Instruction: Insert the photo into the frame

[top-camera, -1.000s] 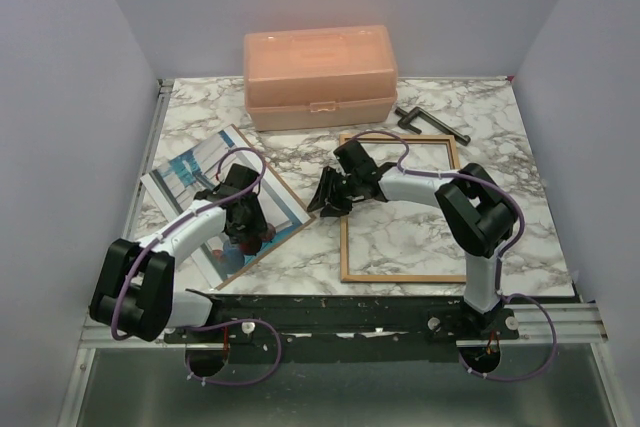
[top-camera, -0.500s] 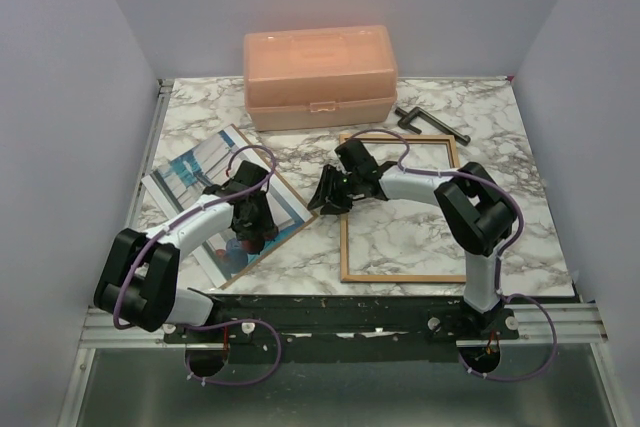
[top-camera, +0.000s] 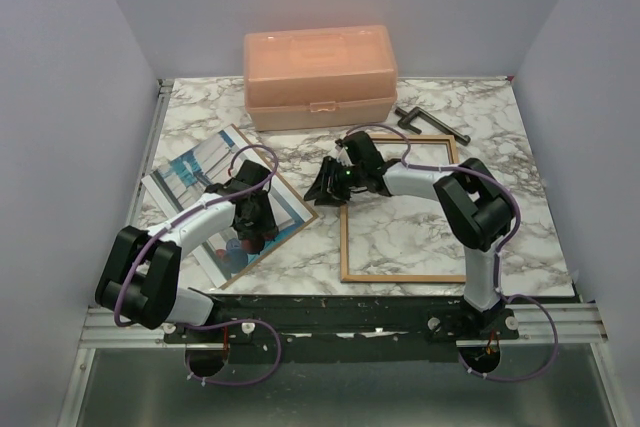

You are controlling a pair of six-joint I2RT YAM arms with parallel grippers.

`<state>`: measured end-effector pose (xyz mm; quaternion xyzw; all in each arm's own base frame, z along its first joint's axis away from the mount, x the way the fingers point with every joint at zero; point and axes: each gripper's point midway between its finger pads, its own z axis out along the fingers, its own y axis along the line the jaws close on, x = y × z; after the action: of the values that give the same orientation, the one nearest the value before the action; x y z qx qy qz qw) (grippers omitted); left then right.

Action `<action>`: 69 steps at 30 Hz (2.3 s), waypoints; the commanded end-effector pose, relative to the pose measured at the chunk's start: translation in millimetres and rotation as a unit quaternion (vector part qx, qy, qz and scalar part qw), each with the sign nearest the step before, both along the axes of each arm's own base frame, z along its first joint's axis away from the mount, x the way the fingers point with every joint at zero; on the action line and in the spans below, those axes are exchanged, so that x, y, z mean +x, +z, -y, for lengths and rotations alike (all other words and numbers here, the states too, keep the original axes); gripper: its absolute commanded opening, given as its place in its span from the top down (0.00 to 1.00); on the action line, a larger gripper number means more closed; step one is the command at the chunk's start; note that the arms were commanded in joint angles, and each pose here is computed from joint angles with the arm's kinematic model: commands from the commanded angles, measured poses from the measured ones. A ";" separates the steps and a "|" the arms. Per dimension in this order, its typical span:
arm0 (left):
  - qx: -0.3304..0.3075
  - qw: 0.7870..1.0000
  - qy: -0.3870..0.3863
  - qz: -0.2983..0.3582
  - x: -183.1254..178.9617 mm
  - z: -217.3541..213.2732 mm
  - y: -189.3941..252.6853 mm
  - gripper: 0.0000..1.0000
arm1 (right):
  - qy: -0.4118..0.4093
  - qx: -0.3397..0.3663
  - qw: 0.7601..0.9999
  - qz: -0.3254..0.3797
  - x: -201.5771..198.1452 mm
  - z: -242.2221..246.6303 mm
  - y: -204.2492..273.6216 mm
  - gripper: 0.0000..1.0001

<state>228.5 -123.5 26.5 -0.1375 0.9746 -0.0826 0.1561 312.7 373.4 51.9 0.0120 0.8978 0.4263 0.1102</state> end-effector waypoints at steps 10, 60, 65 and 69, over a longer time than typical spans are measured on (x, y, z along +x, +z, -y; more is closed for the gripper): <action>-0.006 1.000 -0.016 -0.020 -5.8 8.1 -3.8 0.52 | 0.001 -0.084 0.996 0.015 6.5 17.6 -31.0 0.52; 0.003 0.999 -0.033 -0.002 0.1 10.2 0.1 0.53 | 0.057 0.069 0.994 -0.060 -30.0 -27.1 -20.7 0.85; -0.008 0.998 -0.044 0.049 8.7 15.9 27.1 0.48 | 0.056 0.056 0.995 -0.054 -30.9 -23.2 -17.4 0.98; -0.031 0.992 -0.052 0.112 12.7 21.1 62.0 0.38 | 0.060 0.055 0.995 -0.049 -34.4 -19.6 -8.7 1.00</action>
<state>228.0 -134.7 46.7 -0.0977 0.9742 -0.0931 0.1808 281.0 396.0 33.8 -0.0058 0.8711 0.4902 0.0289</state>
